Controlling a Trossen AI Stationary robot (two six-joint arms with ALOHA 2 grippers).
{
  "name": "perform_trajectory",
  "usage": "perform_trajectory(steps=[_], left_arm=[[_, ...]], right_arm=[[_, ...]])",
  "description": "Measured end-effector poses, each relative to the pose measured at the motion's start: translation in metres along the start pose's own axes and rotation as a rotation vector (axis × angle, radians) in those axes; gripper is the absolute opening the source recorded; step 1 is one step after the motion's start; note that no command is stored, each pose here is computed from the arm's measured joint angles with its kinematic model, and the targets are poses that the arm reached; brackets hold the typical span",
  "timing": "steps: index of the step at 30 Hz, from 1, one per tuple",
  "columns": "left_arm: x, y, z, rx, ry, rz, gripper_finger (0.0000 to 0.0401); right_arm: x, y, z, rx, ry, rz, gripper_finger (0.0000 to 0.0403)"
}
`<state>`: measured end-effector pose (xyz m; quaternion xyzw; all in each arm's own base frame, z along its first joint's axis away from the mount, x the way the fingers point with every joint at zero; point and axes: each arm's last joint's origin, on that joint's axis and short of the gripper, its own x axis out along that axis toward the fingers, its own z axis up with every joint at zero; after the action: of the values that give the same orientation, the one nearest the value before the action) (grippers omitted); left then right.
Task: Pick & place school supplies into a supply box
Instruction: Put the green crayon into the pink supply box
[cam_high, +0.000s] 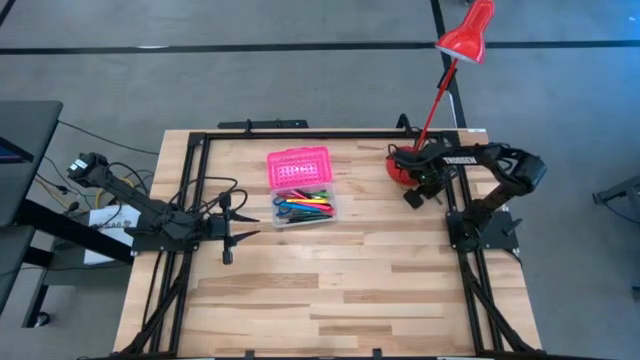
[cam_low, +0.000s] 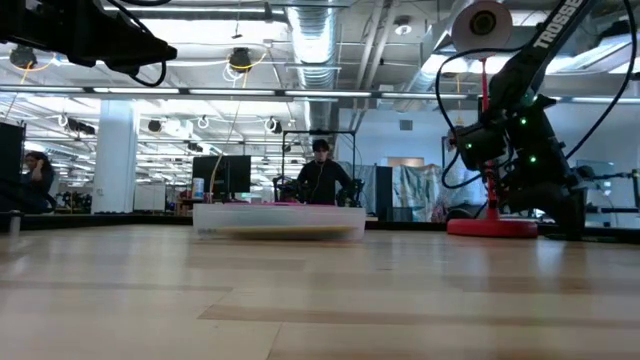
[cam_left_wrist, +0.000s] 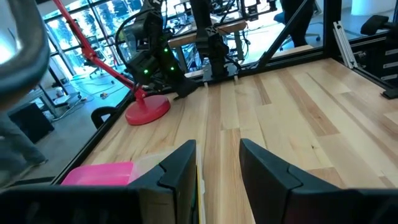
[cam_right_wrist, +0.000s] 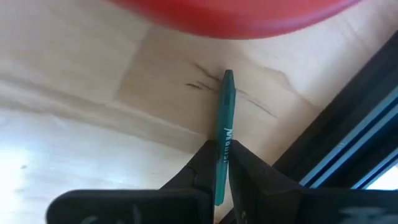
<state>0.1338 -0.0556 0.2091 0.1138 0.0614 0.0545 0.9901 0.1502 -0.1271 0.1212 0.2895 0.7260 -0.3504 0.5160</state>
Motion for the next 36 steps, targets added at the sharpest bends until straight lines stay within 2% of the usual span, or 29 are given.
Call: perform_trajectory(steps=[7,15,21,27,36], left_arm=[[0.0,0.0,0.0,-0.002,0.0,0.0,0.0119],[0.0,0.0,0.0,-0.003,0.0,0.001,0.0119],[0.0,0.0,0.0,-0.003,0.0,0.001,0.0119],[0.0,0.0,0.0,-0.003,0.0,0.001,0.0119],[0.0,0.0,0.0,-0.003,-0.001,0.001,0.0119]], right_arm=[[-0.003,0.02,-0.008,-0.055,0.0,-0.003,0.0028],[-0.011,0.048,-0.018,-0.136,-0.019,0.006,0.0018],[-0.025,0.079,-0.022,-0.236,-0.076,0.133,0.0023],[-0.039,0.113,-0.027,-0.395,-0.198,0.258,0.0019],[-0.046,0.136,-0.038,-0.492,-0.271,0.279,0.002]])
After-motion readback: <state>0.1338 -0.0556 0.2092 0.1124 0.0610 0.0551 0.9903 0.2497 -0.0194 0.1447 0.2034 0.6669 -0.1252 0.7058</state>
